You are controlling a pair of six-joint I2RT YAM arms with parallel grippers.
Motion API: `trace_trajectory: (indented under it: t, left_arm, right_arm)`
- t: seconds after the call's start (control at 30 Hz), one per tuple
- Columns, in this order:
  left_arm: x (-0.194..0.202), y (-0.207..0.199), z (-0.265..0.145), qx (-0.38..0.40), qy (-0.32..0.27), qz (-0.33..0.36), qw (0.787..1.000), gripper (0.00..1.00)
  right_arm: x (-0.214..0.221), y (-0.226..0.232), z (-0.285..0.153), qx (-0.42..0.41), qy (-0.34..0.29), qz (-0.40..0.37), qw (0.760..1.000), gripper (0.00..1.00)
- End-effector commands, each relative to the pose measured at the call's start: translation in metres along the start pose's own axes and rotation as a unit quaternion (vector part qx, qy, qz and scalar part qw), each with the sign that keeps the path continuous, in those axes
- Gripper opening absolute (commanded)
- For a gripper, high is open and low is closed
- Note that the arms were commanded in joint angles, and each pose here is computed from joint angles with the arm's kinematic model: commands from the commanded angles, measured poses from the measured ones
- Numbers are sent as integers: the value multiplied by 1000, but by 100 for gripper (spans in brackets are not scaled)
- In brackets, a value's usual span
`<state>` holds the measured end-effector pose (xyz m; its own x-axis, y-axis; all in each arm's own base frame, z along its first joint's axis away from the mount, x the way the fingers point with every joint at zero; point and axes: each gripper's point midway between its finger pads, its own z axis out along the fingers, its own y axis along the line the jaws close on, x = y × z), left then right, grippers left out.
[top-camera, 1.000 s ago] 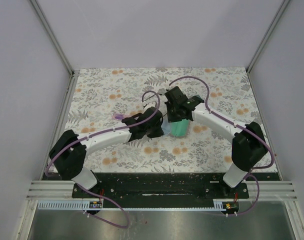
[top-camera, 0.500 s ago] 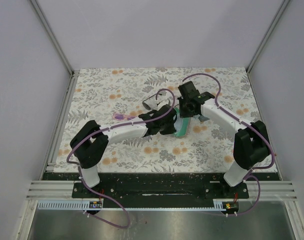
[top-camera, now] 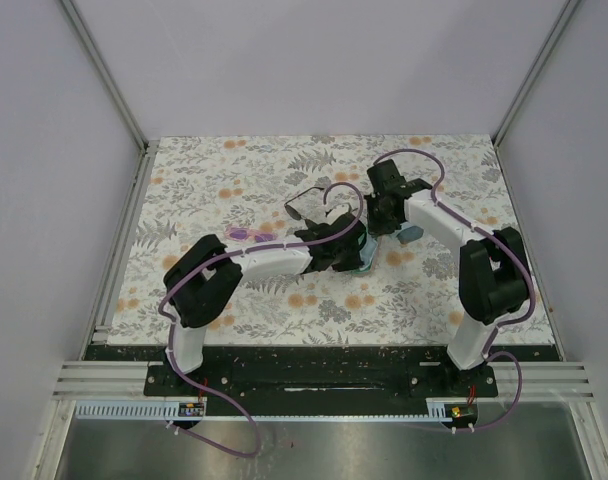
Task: Organize the sunglasses
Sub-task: Place the folded cleaning cloth in the sunglasses case.
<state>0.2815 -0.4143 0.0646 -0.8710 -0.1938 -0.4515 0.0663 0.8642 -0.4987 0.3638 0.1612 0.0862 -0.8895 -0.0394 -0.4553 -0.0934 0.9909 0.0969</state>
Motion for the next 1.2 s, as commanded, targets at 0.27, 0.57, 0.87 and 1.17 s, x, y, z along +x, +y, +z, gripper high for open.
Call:
trace_trajectory:
  t: [0.27,0.57,0.87,1.17]
  left_arm:
    - [-11,-32,9,37,-15,-6,999,0]
    - [-3,-36,11,43,-7,-7,999,0]
    - [6,-41,14,46,1,-3,999,0]
    - [16,-40,23,41,10,5,999,0]
  right_arm:
    - [-24,6,12,-16,-7,-5,1000,0]
    - [-23,-8,22,-2,6,8,1000,0]
    - [-31,-18,23,24,3,10,1000,10]
    - [-22,-28,32,48,19,9,999,14]
